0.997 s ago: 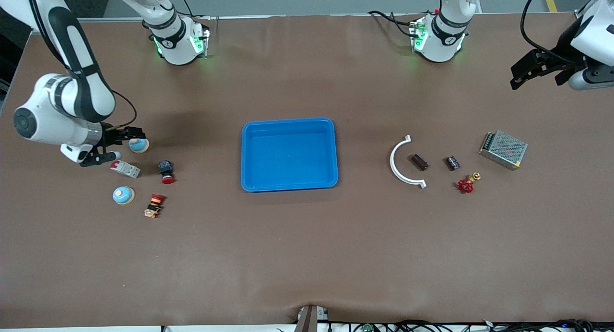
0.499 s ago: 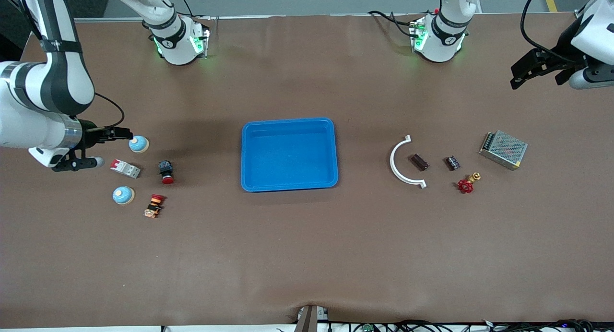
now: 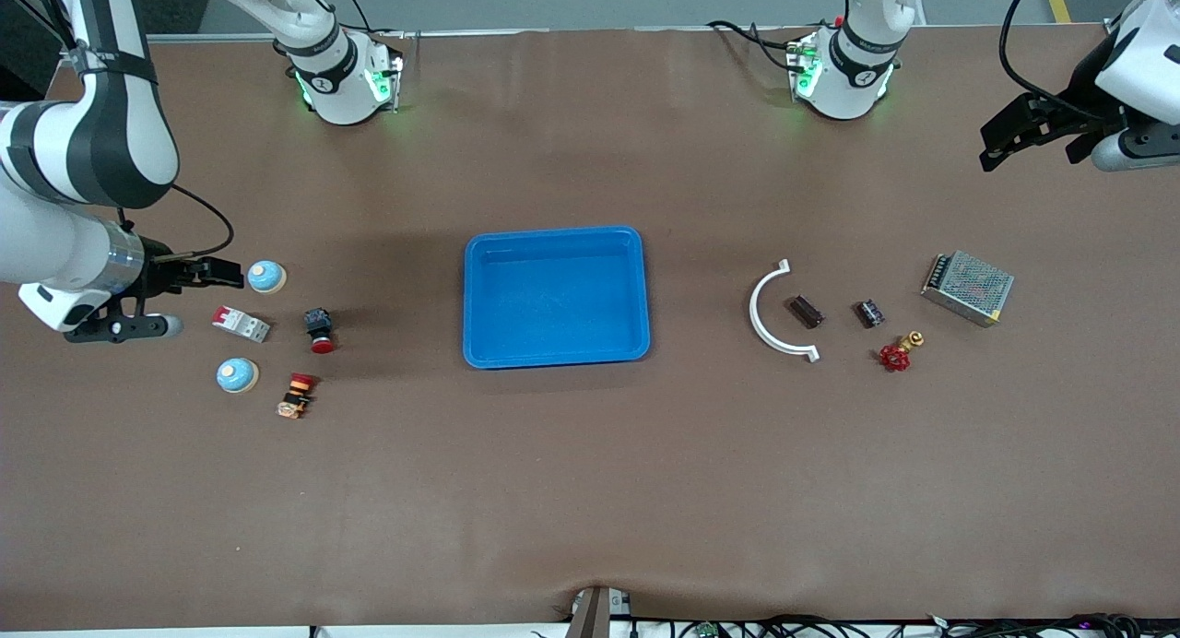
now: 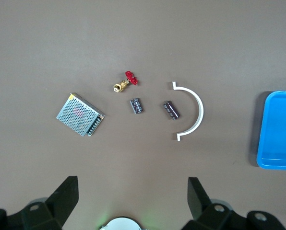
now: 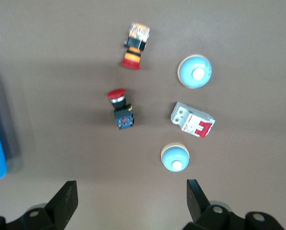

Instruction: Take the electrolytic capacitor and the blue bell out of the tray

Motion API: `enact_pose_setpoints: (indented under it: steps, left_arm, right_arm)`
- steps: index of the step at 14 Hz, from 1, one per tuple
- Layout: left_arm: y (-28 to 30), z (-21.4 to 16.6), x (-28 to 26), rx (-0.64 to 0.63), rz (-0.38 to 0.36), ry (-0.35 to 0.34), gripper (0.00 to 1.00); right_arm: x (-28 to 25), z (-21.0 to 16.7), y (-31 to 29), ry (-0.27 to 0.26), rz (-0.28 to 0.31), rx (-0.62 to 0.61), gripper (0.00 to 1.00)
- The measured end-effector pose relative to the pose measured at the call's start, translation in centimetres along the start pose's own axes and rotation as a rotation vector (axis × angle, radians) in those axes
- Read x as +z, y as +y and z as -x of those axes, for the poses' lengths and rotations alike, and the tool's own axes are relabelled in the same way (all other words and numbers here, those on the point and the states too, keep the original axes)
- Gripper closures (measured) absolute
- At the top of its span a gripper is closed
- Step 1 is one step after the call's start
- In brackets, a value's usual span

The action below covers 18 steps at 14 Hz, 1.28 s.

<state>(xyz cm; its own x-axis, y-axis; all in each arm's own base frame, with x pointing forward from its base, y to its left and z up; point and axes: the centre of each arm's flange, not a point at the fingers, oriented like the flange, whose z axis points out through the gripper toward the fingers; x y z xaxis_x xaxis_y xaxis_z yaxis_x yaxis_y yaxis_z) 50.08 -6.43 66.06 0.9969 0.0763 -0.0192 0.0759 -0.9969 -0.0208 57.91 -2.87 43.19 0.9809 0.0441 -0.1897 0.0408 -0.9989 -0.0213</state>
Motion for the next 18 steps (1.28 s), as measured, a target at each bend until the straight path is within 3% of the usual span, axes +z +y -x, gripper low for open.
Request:
enact_pose_setpoints:
  steps: [6, 10, 18]
  left_arm:
    - [0.0, 0.0, 0.2, 0.0, -0.001, -0.004, 0.0]
    - [0.3, 0.1, 0.3, 0.006, -0.002, -0.006, 0.0]
    - [1.3, 0.3, 0.4, 0.024, -0.004, -0.007, 0.0]
  right_arm:
    - [-5.2, -0.5, 1.8, 0.086, 0.027, 0.031, 0.0]
    - [-6.8, -0.3, 2.3, 0.109, 0.062, 0.032, 0.0]
    - [-8.0, 0.5, 4.7, 0.116, 0.062, 0.079, 0.0]
